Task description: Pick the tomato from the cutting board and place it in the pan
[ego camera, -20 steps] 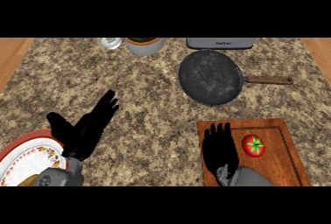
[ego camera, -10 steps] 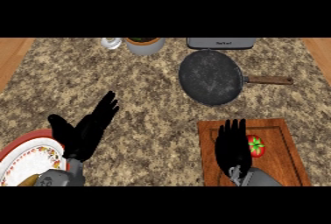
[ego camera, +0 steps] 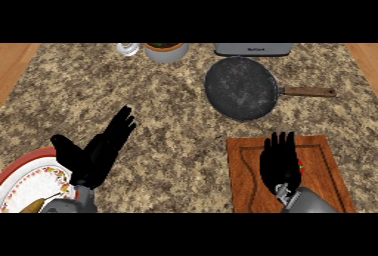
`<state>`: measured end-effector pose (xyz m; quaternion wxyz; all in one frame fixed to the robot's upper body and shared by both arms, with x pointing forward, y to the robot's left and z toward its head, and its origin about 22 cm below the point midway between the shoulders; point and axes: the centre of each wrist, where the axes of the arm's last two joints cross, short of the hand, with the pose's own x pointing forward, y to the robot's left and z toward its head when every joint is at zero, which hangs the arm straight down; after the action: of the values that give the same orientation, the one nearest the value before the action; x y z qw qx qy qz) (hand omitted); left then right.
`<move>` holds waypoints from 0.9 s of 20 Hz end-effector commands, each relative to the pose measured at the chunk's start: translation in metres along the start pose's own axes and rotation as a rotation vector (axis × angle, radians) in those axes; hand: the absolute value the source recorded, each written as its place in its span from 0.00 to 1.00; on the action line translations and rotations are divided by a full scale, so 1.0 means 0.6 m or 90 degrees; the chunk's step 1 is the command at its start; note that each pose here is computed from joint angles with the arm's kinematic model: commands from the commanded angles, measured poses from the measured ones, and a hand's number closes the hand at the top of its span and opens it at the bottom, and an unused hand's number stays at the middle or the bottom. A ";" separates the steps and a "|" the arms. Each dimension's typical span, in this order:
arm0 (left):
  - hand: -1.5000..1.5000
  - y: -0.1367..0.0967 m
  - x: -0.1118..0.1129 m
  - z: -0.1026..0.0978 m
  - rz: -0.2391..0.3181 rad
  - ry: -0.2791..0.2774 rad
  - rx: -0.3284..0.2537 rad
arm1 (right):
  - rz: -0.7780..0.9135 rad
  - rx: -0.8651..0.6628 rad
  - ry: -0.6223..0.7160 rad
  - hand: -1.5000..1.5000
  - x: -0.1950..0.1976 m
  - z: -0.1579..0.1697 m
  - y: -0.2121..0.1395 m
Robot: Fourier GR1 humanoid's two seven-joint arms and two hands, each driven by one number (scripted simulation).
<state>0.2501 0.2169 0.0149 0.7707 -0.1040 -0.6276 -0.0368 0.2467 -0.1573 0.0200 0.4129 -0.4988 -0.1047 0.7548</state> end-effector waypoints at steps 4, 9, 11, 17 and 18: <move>0.50 0.008 0.013 -0.005 0.002 0.001 -0.009 | 0.034 -0.068 -0.044 1.00 -0.001 -0.024 0.040; 0.50 0.014 0.000 0.000 0.001 0.009 0.005 | 0.078 -0.115 -0.060 1.00 -0.019 -0.033 0.028; 0.50 0.007 -0.021 0.017 0.000 0.008 0.003 | 0.086 -0.123 -0.055 1.00 -0.004 -0.050 0.045; 0.50 0.010 -0.006 0.008 -0.005 0.006 0.004 | -0.179 -0.230 -0.401 1.00 0.088 0.077 -0.002; 0.50 0.000 0.005 -0.007 0.002 0.003 0.001 | -0.224 -0.266 -0.462 1.00 0.114 0.108 -0.017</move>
<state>0.2493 0.2220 0.0133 0.7728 -0.1031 -0.6250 -0.0382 0.2242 -0.1306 0.0058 0.3445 -0.3808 -0.3341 0.7904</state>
